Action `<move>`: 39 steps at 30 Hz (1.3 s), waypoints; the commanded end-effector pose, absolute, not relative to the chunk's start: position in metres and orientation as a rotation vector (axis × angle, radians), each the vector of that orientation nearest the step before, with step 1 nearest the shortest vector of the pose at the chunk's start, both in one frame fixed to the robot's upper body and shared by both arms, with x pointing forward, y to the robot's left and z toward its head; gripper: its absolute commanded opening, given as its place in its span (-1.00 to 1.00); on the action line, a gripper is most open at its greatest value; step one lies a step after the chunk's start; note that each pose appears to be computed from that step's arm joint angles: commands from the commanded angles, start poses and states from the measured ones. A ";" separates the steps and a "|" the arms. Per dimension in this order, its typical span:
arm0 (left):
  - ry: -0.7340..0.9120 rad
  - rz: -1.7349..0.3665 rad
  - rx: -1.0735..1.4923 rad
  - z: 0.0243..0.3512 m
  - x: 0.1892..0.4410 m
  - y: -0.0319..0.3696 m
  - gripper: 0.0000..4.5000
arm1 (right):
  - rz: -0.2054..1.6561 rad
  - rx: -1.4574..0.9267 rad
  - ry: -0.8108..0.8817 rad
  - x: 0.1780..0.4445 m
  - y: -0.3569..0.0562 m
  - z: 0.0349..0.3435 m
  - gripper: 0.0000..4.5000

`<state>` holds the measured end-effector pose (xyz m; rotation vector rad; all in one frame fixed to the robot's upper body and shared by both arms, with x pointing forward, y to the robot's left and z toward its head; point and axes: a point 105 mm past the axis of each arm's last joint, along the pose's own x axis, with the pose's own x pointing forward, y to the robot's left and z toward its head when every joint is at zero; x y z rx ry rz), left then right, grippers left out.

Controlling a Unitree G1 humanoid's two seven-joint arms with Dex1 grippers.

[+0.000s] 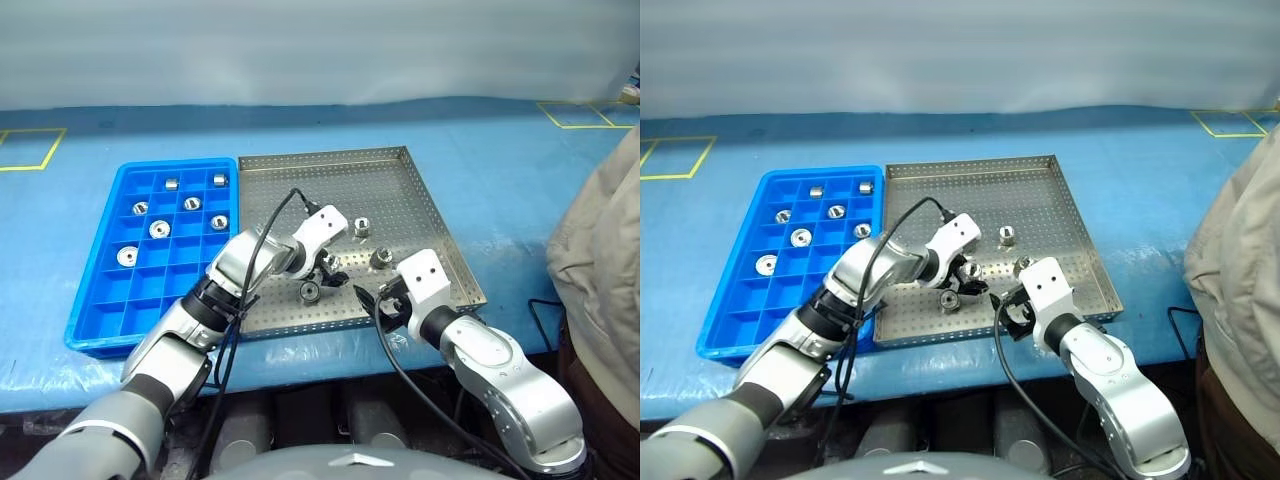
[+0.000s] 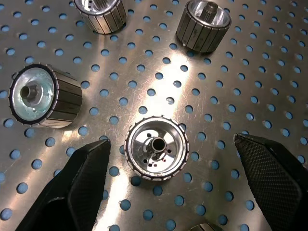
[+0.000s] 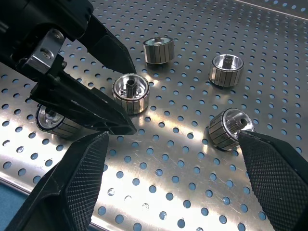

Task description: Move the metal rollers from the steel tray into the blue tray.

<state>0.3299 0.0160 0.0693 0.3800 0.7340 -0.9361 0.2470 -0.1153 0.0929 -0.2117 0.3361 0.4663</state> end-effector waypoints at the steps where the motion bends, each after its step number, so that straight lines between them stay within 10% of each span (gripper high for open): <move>1: 0.713 -0.935 0.392 0.076 0.333 0.011 0.99 | 0.468 -0.219 0.273 0.247 -0.113 0.106 1.00; 6: 0.699 -0.933 0.376 0.078 0.333 0.007 0.73 | 0.466 -0.224 0.269 0.249 -0.114 0.107 1.00; 13: 0.673 -0.945 0.351 0.084 0.333 0.004 -0.26 | 0.472 -0.223 0.265 0.251 -0.112 0.107 1.00; 28: 0.058 -0.729 -0.081 0.211 0.337 0.053 -0.26 | 0.581 -0.248 0.239 0.257 -0.095 0.114 1.00; 39: 0.064 -0.050 0.180 0.167 0.305 0.159 -0.26 | 0.815 -0.273 0.178 0.264 -0.060 0.123 1.00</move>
